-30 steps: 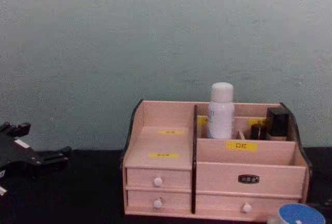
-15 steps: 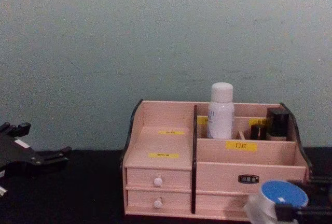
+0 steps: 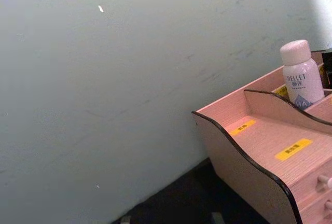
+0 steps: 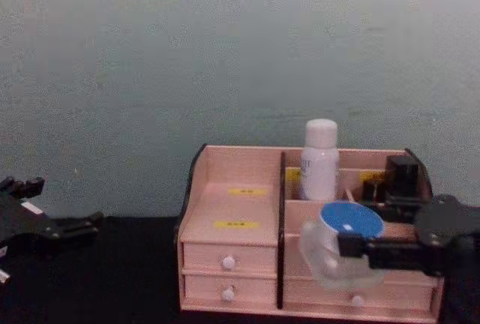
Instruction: Pick up the facial cleanser and watermelon frost from the table and place them into the tiered storage box.
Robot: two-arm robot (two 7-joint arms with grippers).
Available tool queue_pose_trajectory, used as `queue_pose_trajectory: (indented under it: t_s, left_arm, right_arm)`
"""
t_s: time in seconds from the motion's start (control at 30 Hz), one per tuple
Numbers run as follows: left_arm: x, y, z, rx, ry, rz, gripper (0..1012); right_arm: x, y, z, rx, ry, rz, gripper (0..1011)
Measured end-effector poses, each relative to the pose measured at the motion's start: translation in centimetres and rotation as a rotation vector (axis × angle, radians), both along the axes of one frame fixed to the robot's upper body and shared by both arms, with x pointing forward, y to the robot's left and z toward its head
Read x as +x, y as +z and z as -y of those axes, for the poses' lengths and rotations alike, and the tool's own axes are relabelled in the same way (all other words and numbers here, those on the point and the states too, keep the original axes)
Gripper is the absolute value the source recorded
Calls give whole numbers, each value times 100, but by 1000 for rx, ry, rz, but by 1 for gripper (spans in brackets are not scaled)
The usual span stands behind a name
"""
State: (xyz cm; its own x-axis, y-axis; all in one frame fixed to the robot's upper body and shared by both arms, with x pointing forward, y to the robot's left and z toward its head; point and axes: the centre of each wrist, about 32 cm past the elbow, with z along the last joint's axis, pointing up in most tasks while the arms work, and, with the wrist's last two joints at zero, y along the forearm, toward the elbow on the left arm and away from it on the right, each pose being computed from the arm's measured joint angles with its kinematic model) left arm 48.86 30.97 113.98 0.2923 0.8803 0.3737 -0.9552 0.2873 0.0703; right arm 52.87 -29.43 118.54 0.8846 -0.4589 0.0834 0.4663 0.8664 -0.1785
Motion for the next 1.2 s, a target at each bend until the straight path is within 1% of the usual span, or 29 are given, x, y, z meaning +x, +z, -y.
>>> queue_pose_trajectory:
  t_s: [0.1, 0.13, 0.23, 0.27, 0.3, 0.33, 0.43, 0.53, 0.77, 0.9, 1.07, 1.1, 1.2]
  left_arm:
    - [0, 0, 0, 0, 0, 0, 1001]
    - [0, 0, 0, 0, 0, 0, 1001]
    - [0, 0, 0, 0, 0, 0, 1001]
    - [0, 0, 0, 0, 0, 0, 1001]
    - [0, 0, 0, 0, 0, 0, 1001]
    - [0, 0, 0, 0, 0, 0, 1001]
    - [0, 0, 0, 0, 0, 0, 1001]
    - [0, 0, 0, 0, 0, 0, 1001]
    - [0, 0, 0, 0, 0, 0, 1001]
    - [0, 0, 0, 0, 0, 0, 1001]
    - [0, 0, 0, 0, 0, 0, 1001]
    - [0, 0, 0, 0, 0, 0, 1001]
    - [0, 0, 0, 0, 0, 0, 1001]
  right_arm:
    - [55, 31, -62, 5, 6, 10, 707]
    - [95, 54, -108, 9, 11, 17, 706]
    - [156, 89, -185, 11, 15, 26, 706]
    - [173, 96, -210, 10, 15, 28, 706]
    - [230, 123, -276, 6, 12, 29, 707]
    - [230, 123, -276, 6, 12, 29, 707]
    - [332, 163, -385, -3, 1, 21, 706]
    - [385, 182, -444, -6, -4, 19, 706]
    - [556, 230, -633, -11, -28, 19, 707]
    - [621, 244, -699, -13, -41, 19, 707]
    - [746, 267, -820, -21, -71, 17, 706]
    - [746, 267, -820, -21, -71, 17, 706]
    - [832, 272, -885, -25, -91, 11, 706]
